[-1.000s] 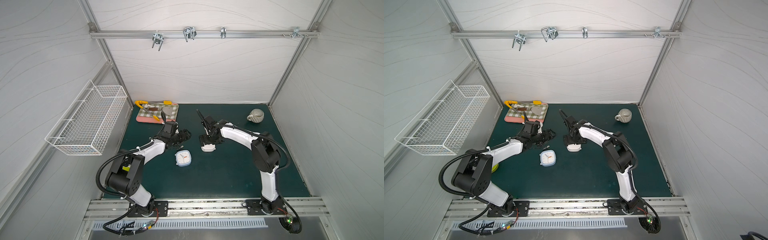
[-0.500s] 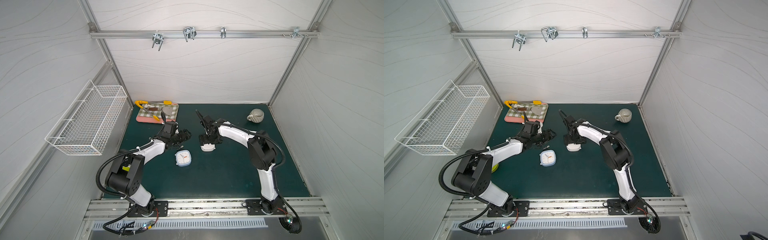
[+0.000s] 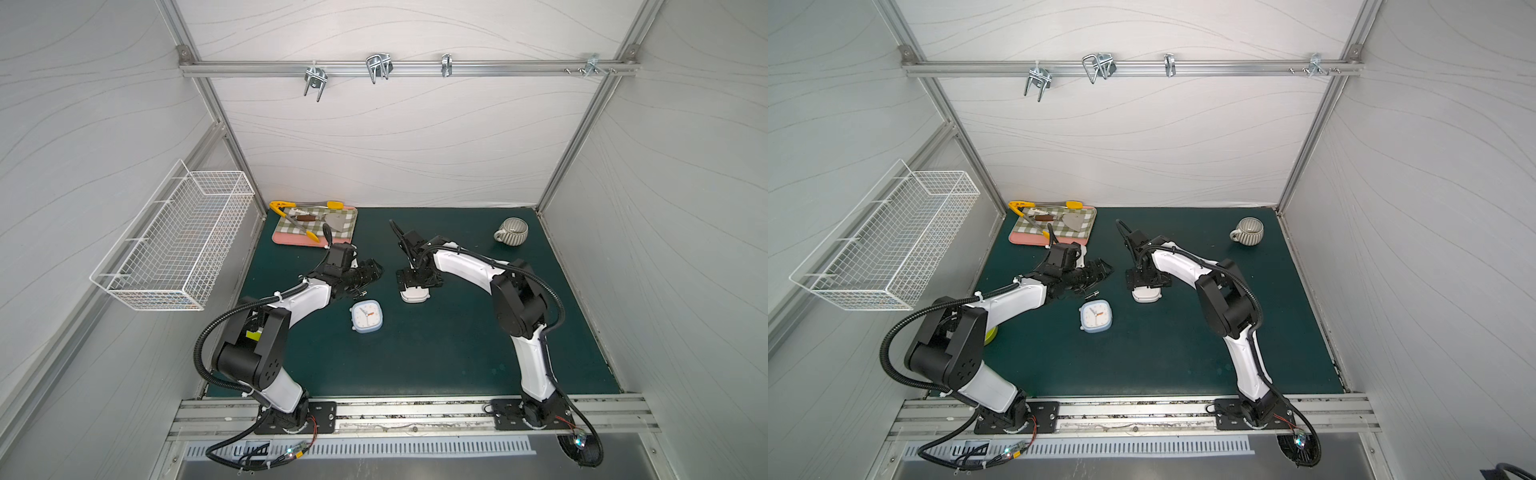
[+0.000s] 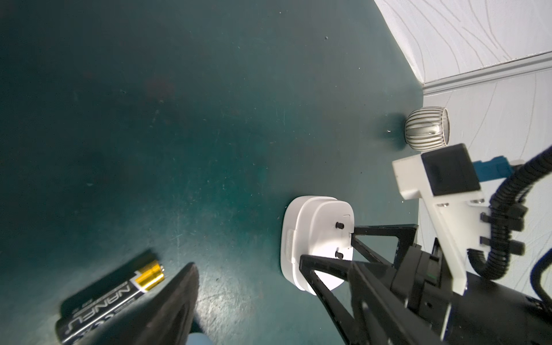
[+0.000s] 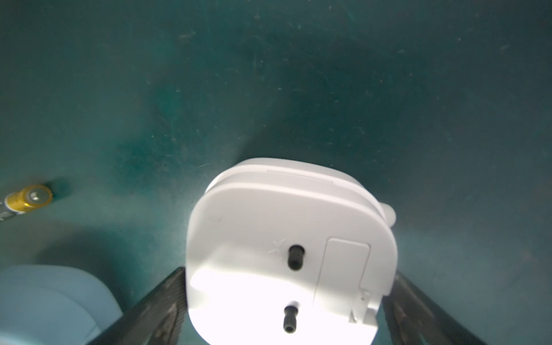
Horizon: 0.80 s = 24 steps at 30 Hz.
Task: Insert the battery into the alarm
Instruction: Adjust the alarm at the center of the board.
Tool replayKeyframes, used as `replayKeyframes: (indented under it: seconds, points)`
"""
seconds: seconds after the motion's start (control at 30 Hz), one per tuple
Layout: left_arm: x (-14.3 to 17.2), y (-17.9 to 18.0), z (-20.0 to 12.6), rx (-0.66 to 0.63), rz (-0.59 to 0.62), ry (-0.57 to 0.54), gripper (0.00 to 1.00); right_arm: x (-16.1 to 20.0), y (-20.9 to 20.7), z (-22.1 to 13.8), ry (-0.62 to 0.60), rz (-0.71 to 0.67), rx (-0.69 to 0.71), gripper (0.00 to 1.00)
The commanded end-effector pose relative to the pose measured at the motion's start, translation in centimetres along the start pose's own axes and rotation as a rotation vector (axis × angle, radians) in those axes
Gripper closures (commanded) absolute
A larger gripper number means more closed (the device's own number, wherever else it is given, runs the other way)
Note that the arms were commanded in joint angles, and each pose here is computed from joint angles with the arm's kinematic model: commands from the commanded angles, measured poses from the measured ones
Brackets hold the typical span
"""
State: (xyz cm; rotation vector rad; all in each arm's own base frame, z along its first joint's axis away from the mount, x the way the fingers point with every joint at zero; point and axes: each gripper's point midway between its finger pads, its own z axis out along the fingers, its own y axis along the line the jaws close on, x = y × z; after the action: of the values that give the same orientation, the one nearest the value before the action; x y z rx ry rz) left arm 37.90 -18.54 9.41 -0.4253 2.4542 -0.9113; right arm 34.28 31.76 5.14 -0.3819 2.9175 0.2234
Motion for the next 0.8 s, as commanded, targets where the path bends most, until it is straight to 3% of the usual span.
replayKeyframes:
  seconds: [0.0,0.2,0.4,0.77]
  points:
    - [-0.6,-0.6,0.3,0.030,0.002,-0.018,0.19,1.1,-0.2,0.6,0.049,0.008,0.031,0.09]
    - [-0.5,-0.5,0.4,0.031,0.003,-0.015,0.19,1.1,-0.4,-0.1,0.043,0.003,0.041,0.12]
    - [-0.5,-0.5,0.6,0.033,0.001,-0.013,0.19,0.8,-0.3,-0.6,0.028,-0.006,0.031,0.01]
    - [-0.3,-0.5,0.6,0.034,0.000,-0.005,0.19,1.1,-0.1,0.7,0.057,-0.009,0.039,0.01]
